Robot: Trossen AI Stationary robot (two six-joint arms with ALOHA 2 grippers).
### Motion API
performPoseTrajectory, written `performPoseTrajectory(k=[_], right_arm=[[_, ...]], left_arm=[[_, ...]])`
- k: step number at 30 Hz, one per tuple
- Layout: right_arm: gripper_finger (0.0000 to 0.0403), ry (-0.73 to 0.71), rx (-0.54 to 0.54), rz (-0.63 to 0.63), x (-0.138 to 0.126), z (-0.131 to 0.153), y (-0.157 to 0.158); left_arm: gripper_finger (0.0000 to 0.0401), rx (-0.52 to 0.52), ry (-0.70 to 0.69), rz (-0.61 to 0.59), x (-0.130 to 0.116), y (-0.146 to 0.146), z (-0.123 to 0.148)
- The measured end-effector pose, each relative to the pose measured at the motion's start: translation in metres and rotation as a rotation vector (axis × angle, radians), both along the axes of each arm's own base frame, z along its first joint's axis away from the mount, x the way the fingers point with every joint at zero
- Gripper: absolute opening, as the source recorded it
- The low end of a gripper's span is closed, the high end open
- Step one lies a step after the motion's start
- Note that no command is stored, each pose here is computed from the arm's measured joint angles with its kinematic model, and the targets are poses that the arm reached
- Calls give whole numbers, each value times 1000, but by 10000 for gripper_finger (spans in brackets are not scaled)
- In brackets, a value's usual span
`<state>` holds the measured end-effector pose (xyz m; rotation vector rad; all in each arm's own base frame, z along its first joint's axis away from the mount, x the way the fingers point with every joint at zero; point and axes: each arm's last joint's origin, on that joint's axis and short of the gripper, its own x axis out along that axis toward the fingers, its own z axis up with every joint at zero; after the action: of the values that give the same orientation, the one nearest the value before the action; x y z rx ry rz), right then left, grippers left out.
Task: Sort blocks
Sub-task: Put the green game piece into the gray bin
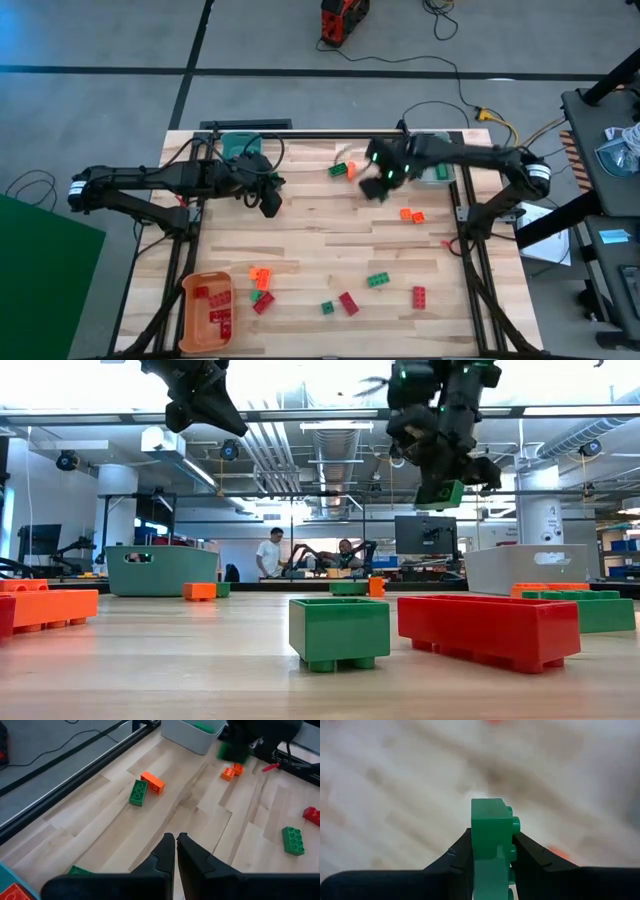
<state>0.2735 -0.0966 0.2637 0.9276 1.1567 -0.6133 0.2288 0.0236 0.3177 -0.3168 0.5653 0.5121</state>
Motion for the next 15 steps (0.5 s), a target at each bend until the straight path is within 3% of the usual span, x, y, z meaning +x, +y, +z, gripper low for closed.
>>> performPoseTrajectory(k=[7,15], right_arm=[[84,43,-59,-221,-48,14,-80],[84,160,-108,-426,-102,11,-130]], left_arm=[[0,0,-6,0,0,0,0],[0,1,-8,1,1,0,1]])
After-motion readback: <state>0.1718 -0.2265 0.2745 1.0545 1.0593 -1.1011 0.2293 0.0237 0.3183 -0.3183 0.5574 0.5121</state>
